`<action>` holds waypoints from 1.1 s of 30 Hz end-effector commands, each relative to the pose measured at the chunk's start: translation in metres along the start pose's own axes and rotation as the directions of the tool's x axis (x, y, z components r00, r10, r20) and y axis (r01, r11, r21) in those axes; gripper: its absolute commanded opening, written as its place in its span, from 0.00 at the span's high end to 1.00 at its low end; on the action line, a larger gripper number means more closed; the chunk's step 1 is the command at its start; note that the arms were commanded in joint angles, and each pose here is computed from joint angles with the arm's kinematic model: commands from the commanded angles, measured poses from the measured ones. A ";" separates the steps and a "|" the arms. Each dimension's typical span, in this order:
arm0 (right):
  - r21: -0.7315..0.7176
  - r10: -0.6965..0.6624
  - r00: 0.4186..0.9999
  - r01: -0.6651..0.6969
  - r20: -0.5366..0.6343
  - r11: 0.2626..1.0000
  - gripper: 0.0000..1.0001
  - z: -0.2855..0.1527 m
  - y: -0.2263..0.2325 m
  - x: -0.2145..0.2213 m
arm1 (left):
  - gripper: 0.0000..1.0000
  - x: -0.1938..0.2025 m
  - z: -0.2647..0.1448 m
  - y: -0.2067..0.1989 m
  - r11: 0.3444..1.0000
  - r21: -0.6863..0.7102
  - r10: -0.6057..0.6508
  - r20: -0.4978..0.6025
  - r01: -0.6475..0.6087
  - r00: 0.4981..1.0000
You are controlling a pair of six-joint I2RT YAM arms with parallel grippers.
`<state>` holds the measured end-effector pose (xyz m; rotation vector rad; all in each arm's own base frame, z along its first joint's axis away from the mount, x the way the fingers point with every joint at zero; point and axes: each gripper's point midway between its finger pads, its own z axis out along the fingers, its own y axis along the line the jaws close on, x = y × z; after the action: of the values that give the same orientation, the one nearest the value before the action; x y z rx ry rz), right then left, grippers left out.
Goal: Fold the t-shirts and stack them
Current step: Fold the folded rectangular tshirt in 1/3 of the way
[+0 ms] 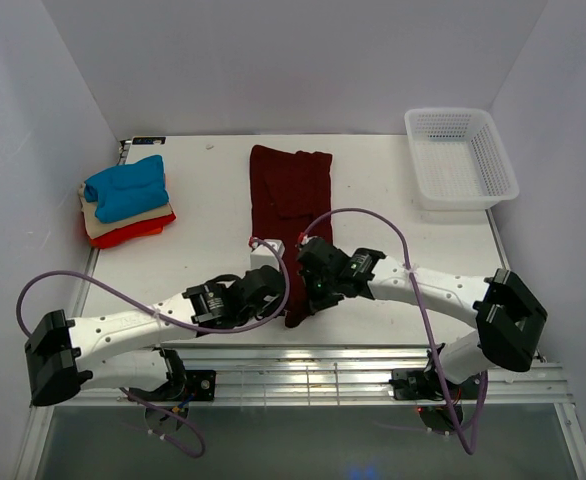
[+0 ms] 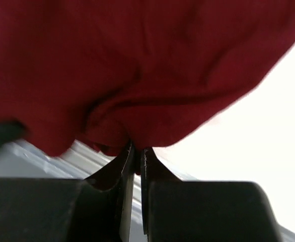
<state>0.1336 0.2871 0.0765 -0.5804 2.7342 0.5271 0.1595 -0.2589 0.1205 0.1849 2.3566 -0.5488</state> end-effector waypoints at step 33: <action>0.368 -0.135 0.965 0.045 0.224 0.929 0.92 0.025 -0.104 -0.209 | 0.97 -0.152 0.111 0.101 0.976 -0.218 0.055 0.220 -0.006 0.974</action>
<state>0.3385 0.2682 0.0799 -0.4922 2.5507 0.0488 0.3372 -0.2063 0.0772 0.0508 2.2834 -0.2265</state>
